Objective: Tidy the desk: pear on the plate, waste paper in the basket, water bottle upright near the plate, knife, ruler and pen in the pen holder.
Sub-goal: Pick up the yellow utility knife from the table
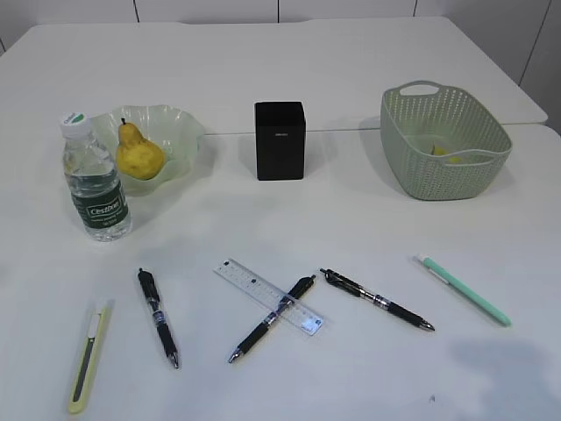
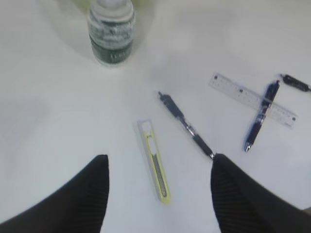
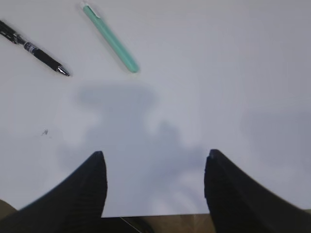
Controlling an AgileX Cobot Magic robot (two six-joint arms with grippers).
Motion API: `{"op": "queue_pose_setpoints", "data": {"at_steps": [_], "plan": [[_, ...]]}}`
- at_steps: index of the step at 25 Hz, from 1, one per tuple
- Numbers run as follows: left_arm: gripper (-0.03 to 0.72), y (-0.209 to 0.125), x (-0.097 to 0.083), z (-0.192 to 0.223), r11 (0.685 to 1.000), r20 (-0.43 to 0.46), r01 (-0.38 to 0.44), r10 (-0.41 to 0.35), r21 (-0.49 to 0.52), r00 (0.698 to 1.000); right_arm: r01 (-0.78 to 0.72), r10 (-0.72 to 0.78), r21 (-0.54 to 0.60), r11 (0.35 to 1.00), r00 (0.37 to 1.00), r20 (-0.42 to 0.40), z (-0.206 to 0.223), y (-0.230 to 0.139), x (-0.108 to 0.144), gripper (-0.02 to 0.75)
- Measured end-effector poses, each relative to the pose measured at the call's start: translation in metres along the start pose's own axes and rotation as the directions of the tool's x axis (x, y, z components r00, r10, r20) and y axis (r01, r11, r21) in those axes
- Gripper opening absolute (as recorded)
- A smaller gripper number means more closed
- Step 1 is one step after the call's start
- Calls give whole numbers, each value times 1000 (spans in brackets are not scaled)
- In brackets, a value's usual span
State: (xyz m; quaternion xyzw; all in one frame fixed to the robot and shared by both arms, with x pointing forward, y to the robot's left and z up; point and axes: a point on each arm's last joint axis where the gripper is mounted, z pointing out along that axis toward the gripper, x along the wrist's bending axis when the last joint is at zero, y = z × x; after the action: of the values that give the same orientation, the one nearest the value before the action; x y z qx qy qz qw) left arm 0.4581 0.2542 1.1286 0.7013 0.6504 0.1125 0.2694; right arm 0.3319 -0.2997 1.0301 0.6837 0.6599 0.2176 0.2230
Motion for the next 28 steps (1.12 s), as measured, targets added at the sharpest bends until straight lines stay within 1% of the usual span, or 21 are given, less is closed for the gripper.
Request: {"op": "queue_pose_setpoints", "data": {"at_steps": [7,9,12,15,18,22,24,28], "plan": [[457,4,3,40,987,-9,19,-17,161,1000,0,0,0,1000,1000,0,0,0,0,496],[457,4,-1,53,979,-4,0,1,202,1000,2,-2,0,1000,1000,0,0,0,0,496],[457,3,-12,75,965,3,-41,42,261,999,4,-4,0,1000,1000,0,0,0,0,496],[457,2,-23,99,952,-18,-46,54,303,998,6,-6,0,1000,1000,0,0,0,0,496],[457,0,-25,123,937,-42,-17,33,349,999,6,-6,0,1000,1000,0,0,0,0,496],[456,-6,-22,157,904,-71,17,15,428,997,13,-13,0,1000,1000,0,0,0,0,496],[449,-10,-20,174,883,-83,32,8,469,997,17,-17,0,1000,1000,0,0,0,0,496],[423,-16,-18,195,858,-93,53,-6,510,996,19,-19,0,1000,1000,0,0,0,0,496]]}}
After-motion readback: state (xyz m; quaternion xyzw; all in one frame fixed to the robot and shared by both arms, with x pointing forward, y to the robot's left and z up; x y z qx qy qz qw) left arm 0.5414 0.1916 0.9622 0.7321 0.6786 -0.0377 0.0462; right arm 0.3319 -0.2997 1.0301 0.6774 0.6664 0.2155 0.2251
